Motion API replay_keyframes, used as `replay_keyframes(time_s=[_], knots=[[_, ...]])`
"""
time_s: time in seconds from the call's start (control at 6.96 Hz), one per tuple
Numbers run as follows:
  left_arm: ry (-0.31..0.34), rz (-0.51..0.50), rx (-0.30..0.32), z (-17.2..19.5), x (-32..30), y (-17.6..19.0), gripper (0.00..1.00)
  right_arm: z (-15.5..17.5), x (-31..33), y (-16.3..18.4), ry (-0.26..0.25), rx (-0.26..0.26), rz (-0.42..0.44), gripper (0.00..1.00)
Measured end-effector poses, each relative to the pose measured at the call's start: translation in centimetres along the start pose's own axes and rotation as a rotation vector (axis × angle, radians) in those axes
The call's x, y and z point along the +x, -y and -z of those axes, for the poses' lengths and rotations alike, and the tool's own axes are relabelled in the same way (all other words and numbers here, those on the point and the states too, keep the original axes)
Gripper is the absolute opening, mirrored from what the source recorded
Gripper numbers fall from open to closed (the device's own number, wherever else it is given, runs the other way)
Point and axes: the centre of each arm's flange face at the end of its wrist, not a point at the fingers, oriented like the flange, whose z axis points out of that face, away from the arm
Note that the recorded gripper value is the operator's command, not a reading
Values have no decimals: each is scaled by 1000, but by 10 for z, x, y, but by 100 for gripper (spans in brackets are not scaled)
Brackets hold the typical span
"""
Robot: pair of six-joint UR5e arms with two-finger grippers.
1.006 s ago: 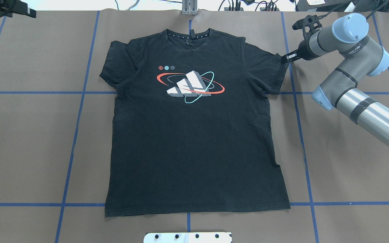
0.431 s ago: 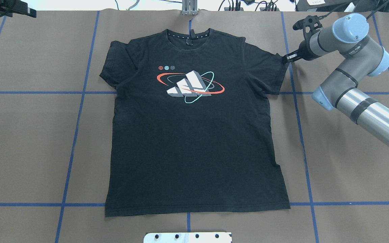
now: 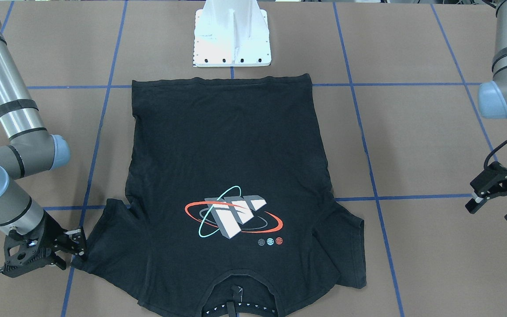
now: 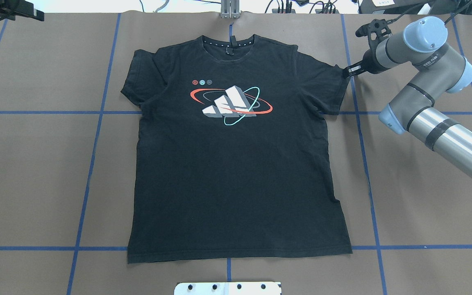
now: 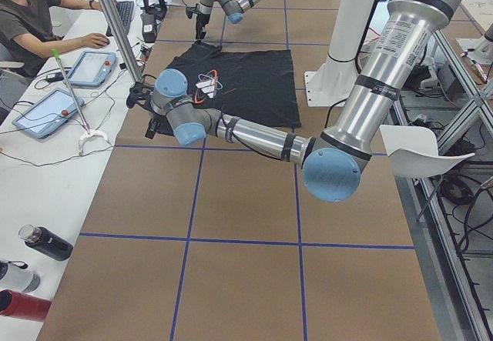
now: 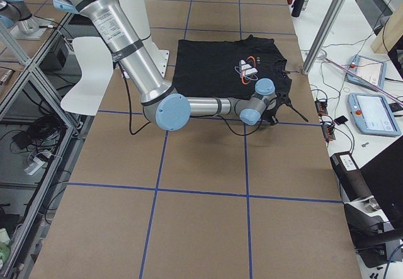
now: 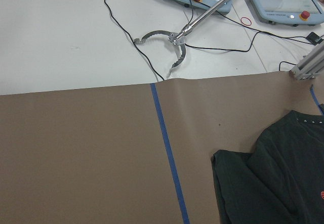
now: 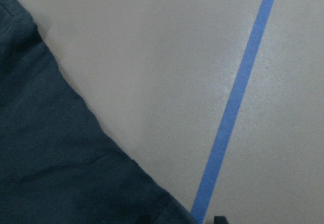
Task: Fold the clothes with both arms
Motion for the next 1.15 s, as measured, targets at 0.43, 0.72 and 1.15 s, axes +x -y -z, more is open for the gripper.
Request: replay_keyframes(time_s=[0.43, 0.72, 1.15], knots=[[-1, 2, 1, 1, 0, 0, 100, 0, -1, 1, 1, 1, -1, 10], [0, 2, 2, 1, 0, 0, 100, 1, -1, 1, 1, 2, -4, 2], [-1, 2, 2, 1, 0, 1, 100, 1, -2, 2, 3, 4, -6, 0]])
